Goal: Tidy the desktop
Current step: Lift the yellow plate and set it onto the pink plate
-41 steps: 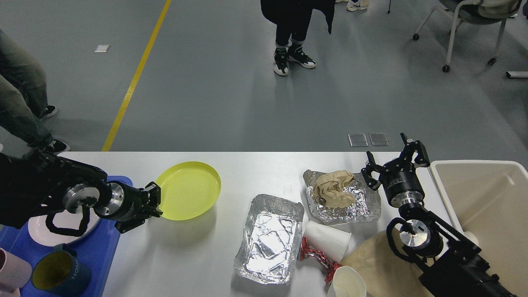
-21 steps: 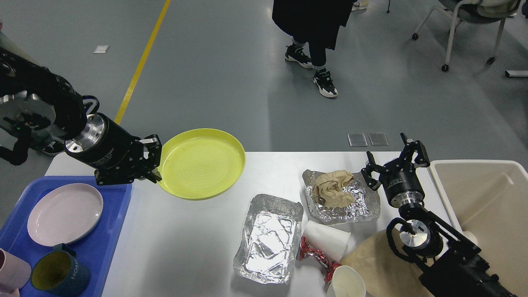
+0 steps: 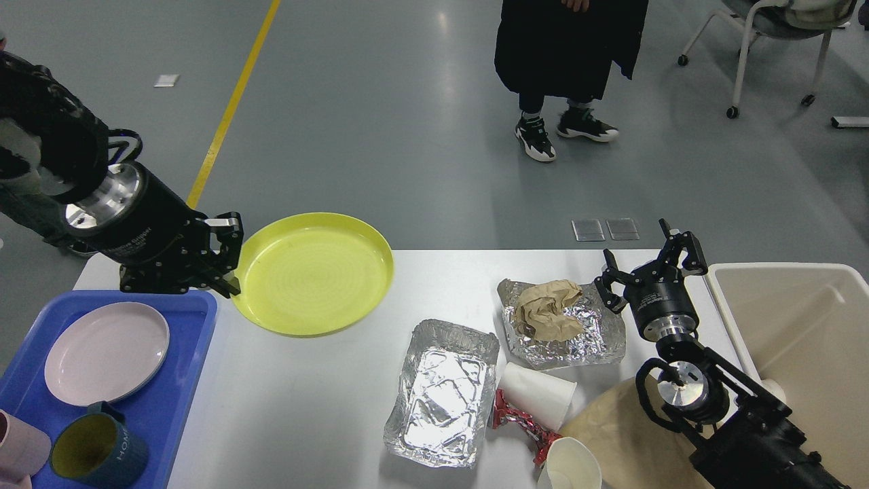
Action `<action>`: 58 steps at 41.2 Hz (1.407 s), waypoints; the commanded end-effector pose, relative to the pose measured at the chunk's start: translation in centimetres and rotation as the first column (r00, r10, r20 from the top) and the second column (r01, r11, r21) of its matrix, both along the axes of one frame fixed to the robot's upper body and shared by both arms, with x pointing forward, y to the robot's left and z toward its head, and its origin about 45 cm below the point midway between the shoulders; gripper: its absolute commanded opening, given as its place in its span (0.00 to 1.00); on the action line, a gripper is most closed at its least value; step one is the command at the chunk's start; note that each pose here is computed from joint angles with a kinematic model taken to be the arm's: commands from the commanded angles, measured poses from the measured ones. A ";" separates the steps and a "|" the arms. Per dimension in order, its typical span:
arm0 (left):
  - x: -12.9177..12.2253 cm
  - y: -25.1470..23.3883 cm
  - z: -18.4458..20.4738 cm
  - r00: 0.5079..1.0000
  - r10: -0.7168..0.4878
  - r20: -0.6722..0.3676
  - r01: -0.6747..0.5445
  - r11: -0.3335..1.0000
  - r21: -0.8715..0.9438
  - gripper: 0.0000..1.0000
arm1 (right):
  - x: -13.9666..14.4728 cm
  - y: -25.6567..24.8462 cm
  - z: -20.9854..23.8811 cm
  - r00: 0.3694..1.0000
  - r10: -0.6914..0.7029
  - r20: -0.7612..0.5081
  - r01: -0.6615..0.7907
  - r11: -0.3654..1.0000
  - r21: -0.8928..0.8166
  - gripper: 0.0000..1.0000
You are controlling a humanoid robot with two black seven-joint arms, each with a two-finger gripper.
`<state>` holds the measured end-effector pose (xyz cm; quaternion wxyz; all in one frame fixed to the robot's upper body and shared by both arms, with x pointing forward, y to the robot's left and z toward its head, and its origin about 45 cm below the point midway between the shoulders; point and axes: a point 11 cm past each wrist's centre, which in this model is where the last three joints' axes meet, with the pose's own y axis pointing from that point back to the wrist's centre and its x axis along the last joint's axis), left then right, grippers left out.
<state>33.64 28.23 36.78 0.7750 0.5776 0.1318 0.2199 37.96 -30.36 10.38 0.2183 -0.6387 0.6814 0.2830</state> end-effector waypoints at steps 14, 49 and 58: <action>1.3 17.8 -3.8 0.952 0.294 0.078 -0.299 0.952 0.063 0.00 | 0.0 0.0 0.0 1.000 0.000 0.000 0.000 1.000 0.000 1.00; -2.4 30.6 -19.4 0.813 0.548 0.198 -0.581 0.789 0.201 0.00 | 0.0 0.0 0.0 1.000 0.000 0.000 0.000 1.000 0.000 1.00; -3.1 30.0 -21.7 0.820 0.540 0.188 -0.572 0.788 0.229 0.00 | 0.0 0.0 0.0 1.000 -0.001 0.001 0.001 1.000 0.001 1.00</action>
